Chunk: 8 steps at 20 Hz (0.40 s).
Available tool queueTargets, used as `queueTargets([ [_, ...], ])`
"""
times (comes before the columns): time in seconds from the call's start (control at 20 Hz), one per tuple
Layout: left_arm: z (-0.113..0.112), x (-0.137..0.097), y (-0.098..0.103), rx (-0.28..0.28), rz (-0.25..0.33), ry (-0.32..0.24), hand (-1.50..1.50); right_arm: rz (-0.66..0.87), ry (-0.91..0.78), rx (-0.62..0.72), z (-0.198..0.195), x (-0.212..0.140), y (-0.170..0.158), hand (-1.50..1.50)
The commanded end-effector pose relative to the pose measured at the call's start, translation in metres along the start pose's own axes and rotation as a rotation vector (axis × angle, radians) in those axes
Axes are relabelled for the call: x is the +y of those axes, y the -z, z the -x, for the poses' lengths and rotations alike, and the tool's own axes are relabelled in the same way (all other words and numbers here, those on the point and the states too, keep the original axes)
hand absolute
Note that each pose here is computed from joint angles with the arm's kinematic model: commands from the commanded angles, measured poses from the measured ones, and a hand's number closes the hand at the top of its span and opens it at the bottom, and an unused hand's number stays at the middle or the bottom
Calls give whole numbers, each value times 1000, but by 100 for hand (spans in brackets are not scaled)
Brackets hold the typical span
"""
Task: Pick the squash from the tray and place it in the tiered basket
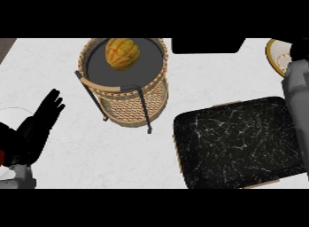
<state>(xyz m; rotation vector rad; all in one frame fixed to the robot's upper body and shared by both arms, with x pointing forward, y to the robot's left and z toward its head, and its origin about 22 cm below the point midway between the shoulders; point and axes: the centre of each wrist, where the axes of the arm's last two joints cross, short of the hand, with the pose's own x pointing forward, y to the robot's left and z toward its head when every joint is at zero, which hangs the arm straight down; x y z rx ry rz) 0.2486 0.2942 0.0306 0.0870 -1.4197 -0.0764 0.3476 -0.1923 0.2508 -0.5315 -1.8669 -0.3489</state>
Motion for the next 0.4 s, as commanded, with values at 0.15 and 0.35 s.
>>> queueTargets([
  [0.15,-3,3,10,-9,-7,1,0,25,-40,-31,-6,-106,5,-150],
  [0.35,13,7,-1,-2,23,7,0,15,-27,-37,-2,-148,22,-150],
])
